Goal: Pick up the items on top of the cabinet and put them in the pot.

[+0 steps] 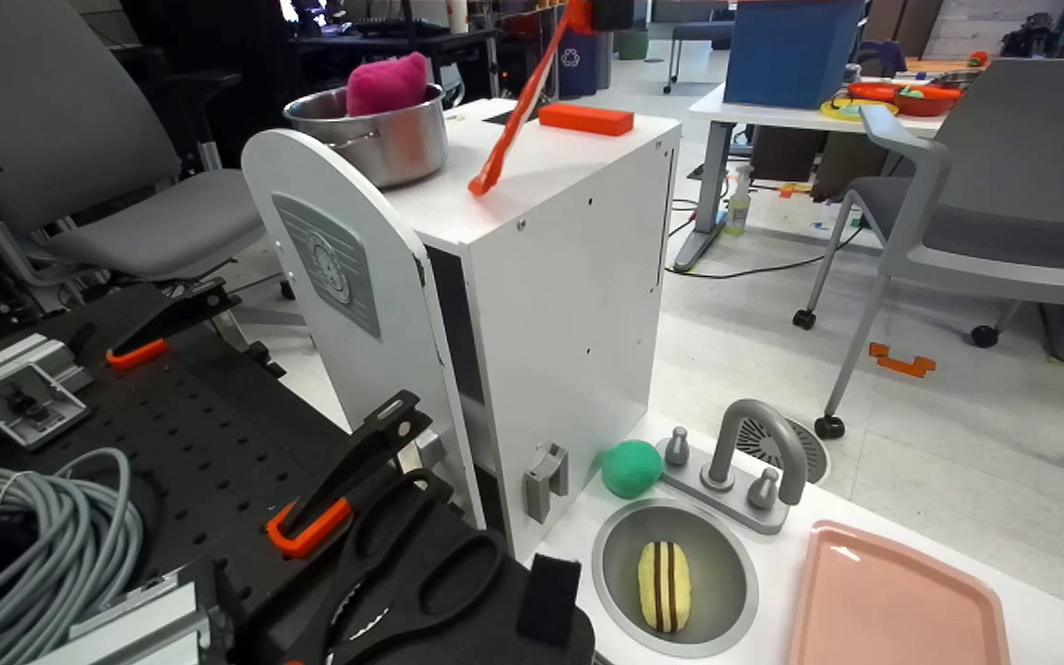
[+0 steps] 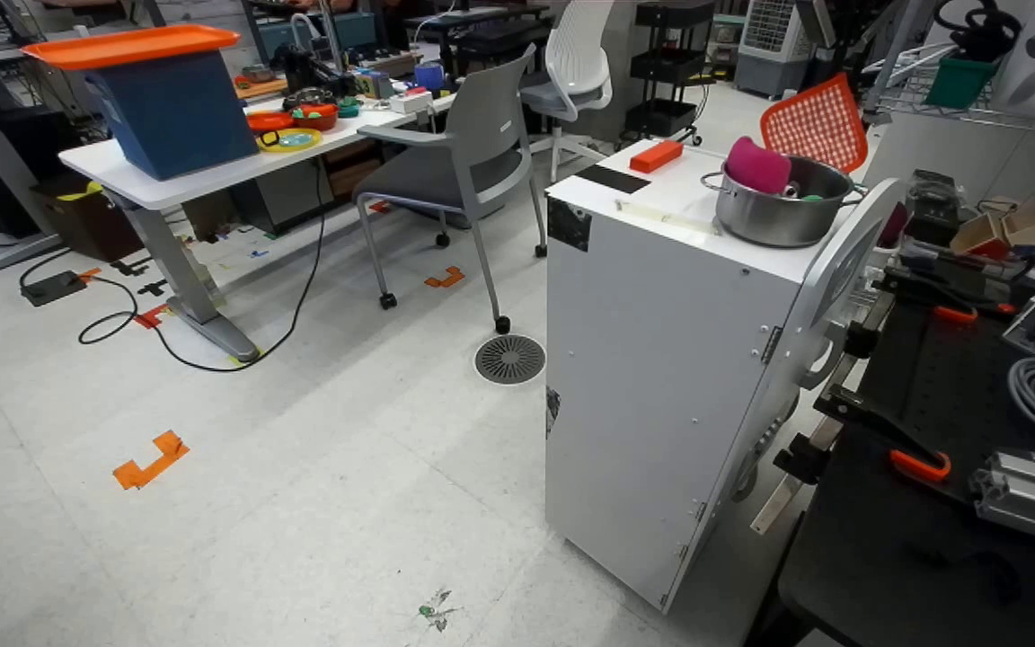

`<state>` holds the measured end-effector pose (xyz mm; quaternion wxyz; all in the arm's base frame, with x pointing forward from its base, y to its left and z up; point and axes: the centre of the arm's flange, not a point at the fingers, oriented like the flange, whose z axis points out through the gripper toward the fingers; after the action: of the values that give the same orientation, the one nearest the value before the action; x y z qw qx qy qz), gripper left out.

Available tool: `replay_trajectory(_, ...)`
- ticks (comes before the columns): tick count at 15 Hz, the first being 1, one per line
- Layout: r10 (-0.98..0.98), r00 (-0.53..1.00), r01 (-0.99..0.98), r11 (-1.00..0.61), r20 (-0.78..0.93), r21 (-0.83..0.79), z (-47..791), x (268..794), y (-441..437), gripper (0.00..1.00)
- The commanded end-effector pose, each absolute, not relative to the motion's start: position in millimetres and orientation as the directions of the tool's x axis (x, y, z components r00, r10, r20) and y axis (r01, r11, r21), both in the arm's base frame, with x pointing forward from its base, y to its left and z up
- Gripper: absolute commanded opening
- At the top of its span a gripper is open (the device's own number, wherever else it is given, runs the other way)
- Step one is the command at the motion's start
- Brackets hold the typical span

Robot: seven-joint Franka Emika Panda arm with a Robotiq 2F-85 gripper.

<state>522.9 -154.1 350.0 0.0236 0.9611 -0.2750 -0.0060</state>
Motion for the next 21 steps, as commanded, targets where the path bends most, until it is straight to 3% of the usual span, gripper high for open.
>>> replay_trajectory(1,-0.417,0.909,-0.416,-0.908,-0.010,0.044,365.8,505.8,-139.6,0.00)
replay_trajectory(21,-0.176,0.977,-0.177,-0.984,0.122,0.001,438.4,469.1,-53.8,0.00)
